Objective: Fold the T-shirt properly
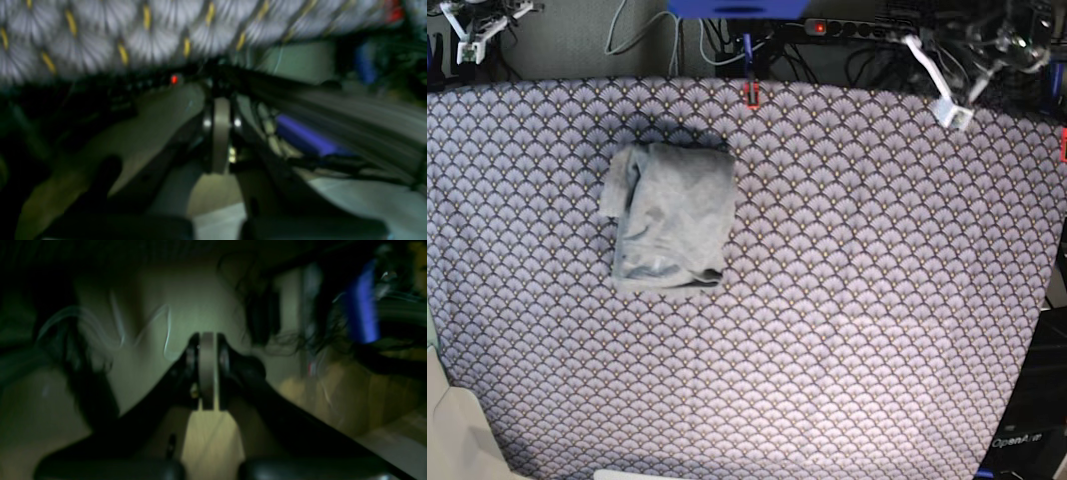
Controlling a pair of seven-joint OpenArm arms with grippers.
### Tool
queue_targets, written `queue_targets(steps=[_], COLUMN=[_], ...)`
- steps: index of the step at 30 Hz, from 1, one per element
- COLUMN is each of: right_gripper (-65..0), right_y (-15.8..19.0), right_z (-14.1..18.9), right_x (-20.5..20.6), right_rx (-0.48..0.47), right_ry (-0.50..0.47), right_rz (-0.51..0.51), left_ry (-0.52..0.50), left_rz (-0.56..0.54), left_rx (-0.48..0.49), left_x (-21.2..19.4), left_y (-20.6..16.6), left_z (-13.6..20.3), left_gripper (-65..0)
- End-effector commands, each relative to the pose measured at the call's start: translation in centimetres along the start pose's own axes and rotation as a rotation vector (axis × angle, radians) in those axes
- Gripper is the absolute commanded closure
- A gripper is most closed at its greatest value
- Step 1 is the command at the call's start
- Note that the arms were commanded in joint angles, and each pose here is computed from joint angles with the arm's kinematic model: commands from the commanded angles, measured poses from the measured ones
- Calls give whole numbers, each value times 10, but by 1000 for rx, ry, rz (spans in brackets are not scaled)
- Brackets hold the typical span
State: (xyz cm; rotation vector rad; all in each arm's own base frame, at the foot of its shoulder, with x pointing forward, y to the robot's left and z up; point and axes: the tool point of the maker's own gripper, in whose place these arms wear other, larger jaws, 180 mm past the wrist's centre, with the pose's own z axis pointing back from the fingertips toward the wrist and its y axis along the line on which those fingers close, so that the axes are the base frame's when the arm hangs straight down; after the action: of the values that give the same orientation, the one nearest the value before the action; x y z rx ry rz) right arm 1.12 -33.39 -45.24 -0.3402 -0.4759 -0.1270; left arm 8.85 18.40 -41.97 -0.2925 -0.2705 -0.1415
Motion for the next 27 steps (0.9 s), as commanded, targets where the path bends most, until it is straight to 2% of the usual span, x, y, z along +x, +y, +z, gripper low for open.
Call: queue_targets(steps=[1,7,10,15,18,20,25,27], right_gripper=[-3,-3,-5,-3,-5,-5,-6,-6], right_y=[-12,-35,-43,-45,-43,-39,-12,-1], right_z=[4,-10,-18,-29,-33,-35,-40,-40], right_x=[-12,-63,-86,-120,-132,-139,-156,-162], right_rx=[-26,-55,-47,2,30,51,147,190], right_ry=[22,45,41,94,87,90,120,151], right_rz=[7,-108,-178,-219,-262,-283,-279,-247], left_ry=[-22,38,93,143,144,180,208,218], left_rz=[-1,-47,-24,30,71,96,153,173], left_rx=[10,34,25,8,12,24,31,43], left_x=[-1,-58,-93,-143,-161,-182,-222,-236], left_y=[-2,-30,-37,-45,-41,-35,-39,-38], left_z=[0,-38,-59,-84,-101,-110,-138,-148], left_gripper=[0,0,0,0,0,0,0,0])
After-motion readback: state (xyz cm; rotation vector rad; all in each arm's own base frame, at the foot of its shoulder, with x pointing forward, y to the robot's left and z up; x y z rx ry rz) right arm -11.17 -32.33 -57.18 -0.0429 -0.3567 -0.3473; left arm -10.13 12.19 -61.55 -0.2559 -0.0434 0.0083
